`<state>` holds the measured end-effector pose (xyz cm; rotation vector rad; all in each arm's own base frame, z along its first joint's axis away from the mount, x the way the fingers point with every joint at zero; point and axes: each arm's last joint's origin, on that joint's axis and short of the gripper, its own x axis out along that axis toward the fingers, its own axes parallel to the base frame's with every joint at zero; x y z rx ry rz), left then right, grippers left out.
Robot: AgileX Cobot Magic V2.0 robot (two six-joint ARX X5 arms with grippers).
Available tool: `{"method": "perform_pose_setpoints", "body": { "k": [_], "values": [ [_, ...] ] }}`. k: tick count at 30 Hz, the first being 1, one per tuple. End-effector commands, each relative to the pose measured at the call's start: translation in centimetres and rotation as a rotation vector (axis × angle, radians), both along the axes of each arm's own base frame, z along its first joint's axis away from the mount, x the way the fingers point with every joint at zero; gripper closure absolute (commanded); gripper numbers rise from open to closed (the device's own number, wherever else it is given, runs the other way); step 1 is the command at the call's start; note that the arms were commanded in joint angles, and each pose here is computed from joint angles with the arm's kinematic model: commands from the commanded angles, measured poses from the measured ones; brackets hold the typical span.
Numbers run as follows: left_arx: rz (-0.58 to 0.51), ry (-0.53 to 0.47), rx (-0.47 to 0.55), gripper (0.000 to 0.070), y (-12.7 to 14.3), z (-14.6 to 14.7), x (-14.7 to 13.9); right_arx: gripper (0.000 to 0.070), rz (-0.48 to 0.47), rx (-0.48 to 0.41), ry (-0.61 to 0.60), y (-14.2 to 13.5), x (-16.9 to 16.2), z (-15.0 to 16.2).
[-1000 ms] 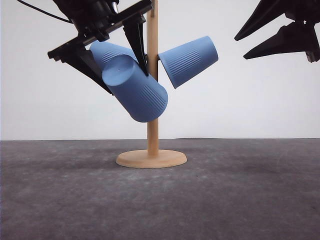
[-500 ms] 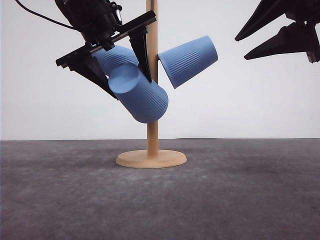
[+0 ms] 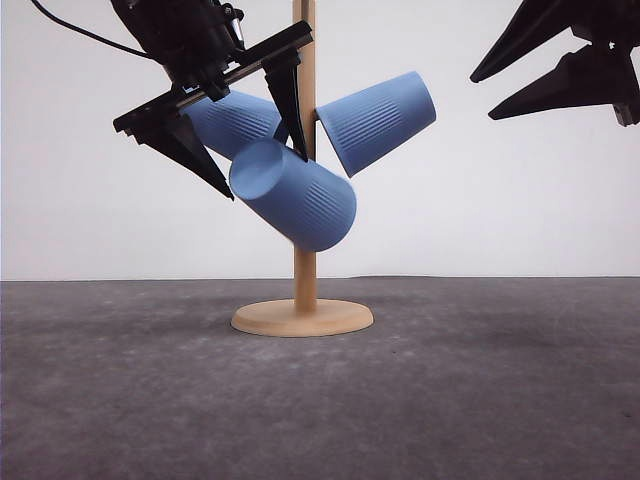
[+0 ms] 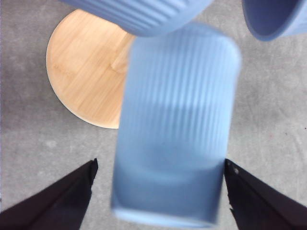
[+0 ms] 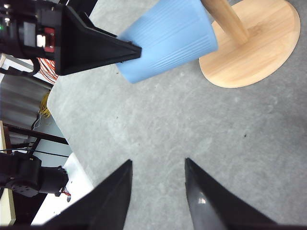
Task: Place three cups
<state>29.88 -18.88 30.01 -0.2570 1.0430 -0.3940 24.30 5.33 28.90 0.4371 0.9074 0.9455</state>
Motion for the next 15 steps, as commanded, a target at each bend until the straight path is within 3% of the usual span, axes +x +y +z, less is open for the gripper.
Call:
{"method": "perform_pose_setpoints", "body": {
  "k": [1,6,15],
  "values": [
    [-0.004,-0.003,-0.010,0.0119,-0.5,0.1,0.5,0.0480,0.008,-0.001,-0.026,0.0,0.2,0.4],
    [-0.004,-0.002,-0.010,0.0061,-0.5,0.1,0.4,0.0480,0.008,-0.002,-0.026,0.0,0.2,0.4],
    [-0.073,0.008,-0.082,0.0063,-0.2,1.4,-0.5,0.0480,0.008,-0.002,-0.024,0.0,0.2,0.4]
  ]
}}
